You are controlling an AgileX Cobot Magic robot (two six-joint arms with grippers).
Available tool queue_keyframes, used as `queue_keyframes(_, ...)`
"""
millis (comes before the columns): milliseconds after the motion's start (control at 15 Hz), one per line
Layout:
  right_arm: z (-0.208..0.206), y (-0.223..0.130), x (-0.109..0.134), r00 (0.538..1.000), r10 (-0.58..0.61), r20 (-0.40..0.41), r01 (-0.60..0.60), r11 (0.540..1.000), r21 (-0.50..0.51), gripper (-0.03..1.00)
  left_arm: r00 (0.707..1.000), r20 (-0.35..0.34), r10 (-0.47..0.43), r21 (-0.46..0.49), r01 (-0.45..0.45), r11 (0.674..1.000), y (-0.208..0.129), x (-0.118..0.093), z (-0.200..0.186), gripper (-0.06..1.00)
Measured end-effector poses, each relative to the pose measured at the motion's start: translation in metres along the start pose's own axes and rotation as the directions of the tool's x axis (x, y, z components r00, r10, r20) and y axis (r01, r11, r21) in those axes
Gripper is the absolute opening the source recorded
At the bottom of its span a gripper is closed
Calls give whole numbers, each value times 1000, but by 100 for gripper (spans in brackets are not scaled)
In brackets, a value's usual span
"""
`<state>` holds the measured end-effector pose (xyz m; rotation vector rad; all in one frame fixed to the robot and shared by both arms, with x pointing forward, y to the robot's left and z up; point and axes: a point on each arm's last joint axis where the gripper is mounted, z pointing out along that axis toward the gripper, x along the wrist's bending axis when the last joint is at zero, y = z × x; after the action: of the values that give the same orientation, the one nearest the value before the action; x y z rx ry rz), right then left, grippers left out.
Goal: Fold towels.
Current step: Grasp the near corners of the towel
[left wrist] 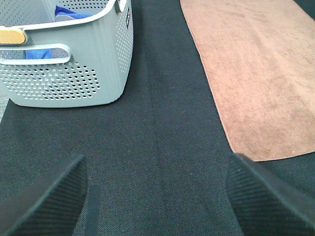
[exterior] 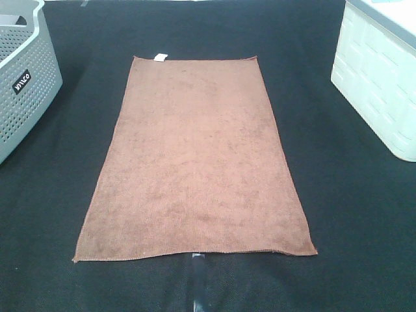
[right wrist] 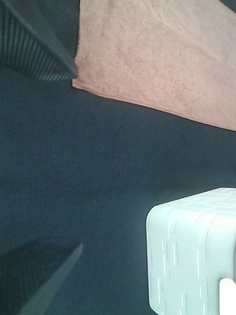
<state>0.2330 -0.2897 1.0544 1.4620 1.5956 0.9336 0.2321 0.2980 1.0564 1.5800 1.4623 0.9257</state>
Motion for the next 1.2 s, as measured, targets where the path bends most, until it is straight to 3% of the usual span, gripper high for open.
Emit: queue_keyframes(1200,0,0,0,1000,0,0,0,1000,0,82,1000,0,0,0,0,1000,0,0,0,74)
